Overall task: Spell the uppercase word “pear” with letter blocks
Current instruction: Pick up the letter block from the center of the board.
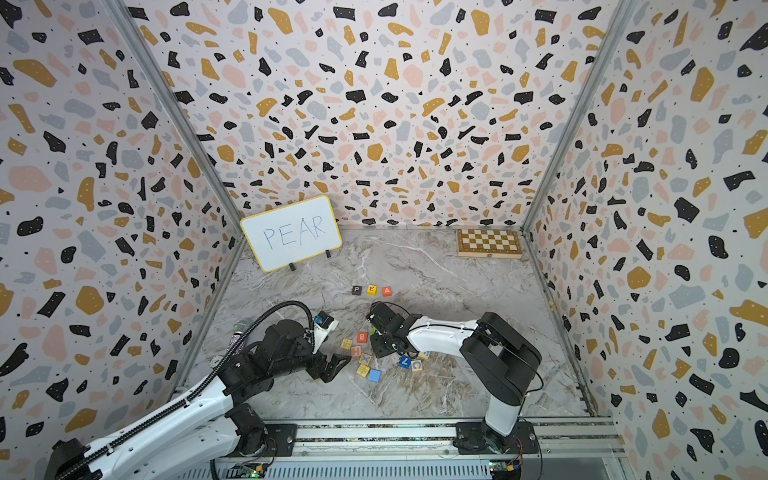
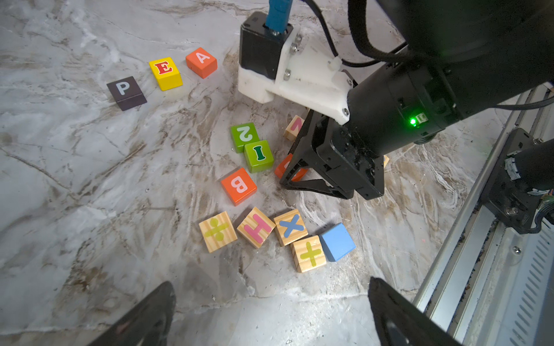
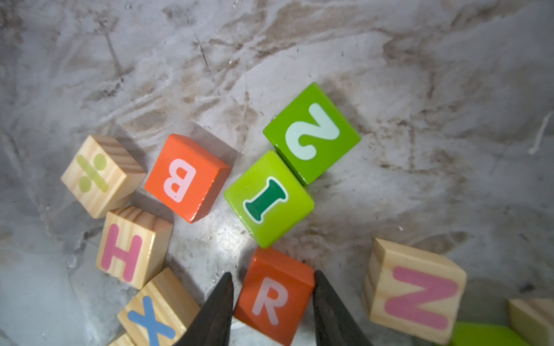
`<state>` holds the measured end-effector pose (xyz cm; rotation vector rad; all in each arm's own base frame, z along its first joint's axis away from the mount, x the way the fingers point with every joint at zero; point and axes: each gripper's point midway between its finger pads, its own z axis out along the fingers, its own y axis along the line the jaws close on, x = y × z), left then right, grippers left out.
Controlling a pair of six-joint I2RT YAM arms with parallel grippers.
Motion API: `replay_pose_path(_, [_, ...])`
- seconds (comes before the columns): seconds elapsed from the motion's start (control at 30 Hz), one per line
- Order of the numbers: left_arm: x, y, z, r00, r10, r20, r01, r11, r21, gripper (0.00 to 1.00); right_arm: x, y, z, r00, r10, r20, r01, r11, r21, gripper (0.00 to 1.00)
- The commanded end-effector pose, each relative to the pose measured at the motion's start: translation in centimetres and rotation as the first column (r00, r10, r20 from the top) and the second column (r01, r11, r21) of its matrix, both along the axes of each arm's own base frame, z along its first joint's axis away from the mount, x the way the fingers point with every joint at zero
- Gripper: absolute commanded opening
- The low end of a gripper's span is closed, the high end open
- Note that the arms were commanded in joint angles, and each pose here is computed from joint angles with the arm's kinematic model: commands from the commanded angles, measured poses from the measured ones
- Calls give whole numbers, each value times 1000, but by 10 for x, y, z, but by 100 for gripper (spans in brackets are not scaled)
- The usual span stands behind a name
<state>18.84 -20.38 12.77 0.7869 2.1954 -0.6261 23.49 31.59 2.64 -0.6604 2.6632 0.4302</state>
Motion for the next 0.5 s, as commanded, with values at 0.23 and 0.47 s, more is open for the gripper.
replay_pose_path(0.23, [6,-7,8,1000,-17,19,17,1000,4,99,-1,-4,0,1000,7,-4,-7,1000,-26,29])
replay_pose_path(0.47, [8,-9,8,999,-24,28,24,1000,8,99,8,-7,17,1000,-11,29,11,1000,16,25])
